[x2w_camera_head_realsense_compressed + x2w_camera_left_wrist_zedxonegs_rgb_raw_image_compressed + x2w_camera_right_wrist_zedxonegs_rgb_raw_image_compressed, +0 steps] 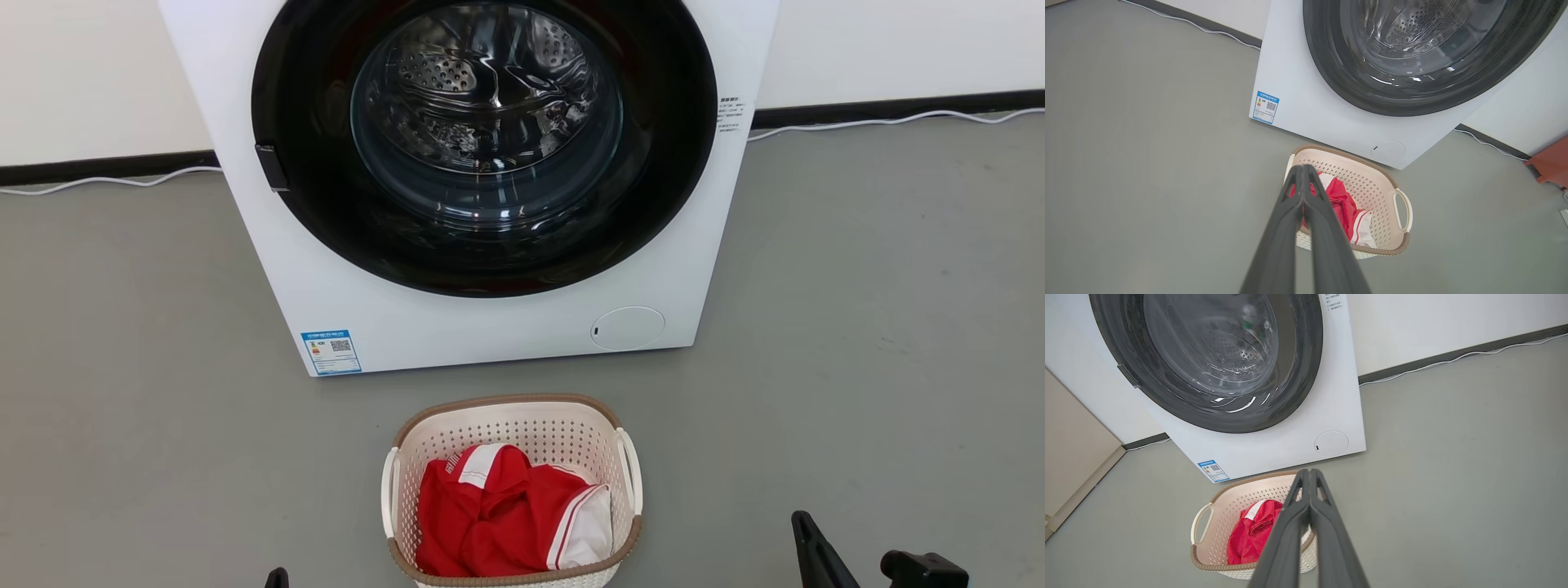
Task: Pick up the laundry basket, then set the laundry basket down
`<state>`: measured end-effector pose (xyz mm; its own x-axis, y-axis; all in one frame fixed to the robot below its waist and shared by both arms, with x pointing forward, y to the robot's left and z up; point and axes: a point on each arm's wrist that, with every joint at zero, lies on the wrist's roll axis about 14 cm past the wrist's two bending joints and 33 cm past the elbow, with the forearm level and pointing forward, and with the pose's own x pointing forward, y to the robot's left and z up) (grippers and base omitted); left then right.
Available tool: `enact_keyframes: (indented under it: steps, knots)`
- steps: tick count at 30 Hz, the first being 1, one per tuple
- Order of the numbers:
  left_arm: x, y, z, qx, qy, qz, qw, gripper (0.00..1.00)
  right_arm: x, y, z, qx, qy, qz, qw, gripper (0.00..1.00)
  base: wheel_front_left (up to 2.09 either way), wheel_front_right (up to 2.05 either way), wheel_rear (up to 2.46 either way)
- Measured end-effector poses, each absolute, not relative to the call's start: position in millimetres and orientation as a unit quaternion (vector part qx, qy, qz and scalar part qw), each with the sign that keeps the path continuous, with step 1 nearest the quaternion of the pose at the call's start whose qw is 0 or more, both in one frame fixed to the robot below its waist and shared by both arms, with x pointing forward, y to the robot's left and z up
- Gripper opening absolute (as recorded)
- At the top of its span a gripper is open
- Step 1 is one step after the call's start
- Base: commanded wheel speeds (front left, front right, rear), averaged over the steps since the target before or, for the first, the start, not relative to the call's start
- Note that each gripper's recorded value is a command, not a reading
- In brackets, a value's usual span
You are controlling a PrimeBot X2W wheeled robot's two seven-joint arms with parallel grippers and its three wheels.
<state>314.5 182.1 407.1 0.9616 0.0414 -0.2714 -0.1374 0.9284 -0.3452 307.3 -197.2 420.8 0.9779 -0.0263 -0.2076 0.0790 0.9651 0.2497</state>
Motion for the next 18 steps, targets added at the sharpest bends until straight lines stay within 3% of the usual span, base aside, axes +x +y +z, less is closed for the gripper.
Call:
enact_keyframes:
  steps: [18]
  knots:
    - [318.1,185.8,407.6,-0.272,0.136,0.067,0.950,0.00,312.9,-205.0,423.5,0.224,0.099,-0.055,0.968,0.00,0.00,0.00,0.00]
